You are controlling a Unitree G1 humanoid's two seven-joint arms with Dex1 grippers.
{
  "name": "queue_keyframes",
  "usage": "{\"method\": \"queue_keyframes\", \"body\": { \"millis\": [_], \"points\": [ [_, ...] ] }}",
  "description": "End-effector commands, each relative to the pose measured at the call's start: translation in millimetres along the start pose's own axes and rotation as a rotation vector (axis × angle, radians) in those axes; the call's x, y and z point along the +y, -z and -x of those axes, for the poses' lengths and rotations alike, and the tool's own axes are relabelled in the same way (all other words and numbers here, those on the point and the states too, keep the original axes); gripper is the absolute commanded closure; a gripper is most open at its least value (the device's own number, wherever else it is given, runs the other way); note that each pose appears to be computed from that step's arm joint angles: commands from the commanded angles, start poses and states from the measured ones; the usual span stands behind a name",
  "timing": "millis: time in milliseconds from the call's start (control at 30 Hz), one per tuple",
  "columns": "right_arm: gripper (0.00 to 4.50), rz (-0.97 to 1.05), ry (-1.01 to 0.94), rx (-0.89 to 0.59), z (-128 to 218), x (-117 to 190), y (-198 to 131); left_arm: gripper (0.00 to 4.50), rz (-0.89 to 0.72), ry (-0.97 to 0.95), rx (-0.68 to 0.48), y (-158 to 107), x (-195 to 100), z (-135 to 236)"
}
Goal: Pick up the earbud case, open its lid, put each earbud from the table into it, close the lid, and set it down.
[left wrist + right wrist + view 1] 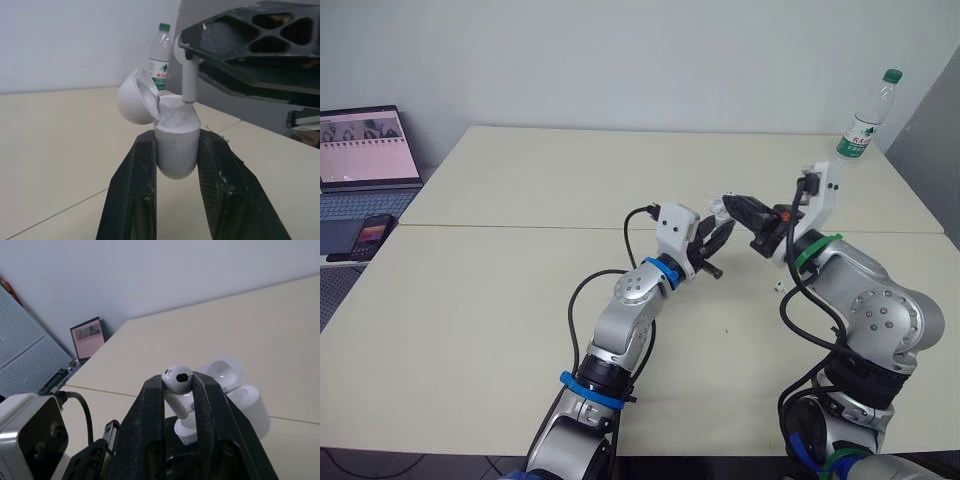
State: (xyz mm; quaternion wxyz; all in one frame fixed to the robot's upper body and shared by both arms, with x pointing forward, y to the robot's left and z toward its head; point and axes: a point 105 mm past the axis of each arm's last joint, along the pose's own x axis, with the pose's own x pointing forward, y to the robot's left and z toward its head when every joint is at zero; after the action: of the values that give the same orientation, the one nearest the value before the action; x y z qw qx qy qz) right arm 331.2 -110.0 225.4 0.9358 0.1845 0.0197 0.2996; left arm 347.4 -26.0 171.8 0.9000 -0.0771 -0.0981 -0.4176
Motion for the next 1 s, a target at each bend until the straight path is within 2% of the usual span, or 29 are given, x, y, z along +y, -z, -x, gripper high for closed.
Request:
{"method": "queue_keyframes", "body": {
  "millis": [33,367,1000],
  "points": [
    [4.1,0.027,-0.019,-0.036,0,4,-8,3.73,-0.003,0.04,-0.069,-18,-8,-1],
    [4.1,0.031,-0.035,-0.007,-1,7,2,3.73,-0.008,0.037,-0.078,-23,0,1],
    [4.1,0.048,-0.024,-0.004,-1,7,7,3.73,0.064,0.061,-0.097,-30,-6,1]
  ]
}}
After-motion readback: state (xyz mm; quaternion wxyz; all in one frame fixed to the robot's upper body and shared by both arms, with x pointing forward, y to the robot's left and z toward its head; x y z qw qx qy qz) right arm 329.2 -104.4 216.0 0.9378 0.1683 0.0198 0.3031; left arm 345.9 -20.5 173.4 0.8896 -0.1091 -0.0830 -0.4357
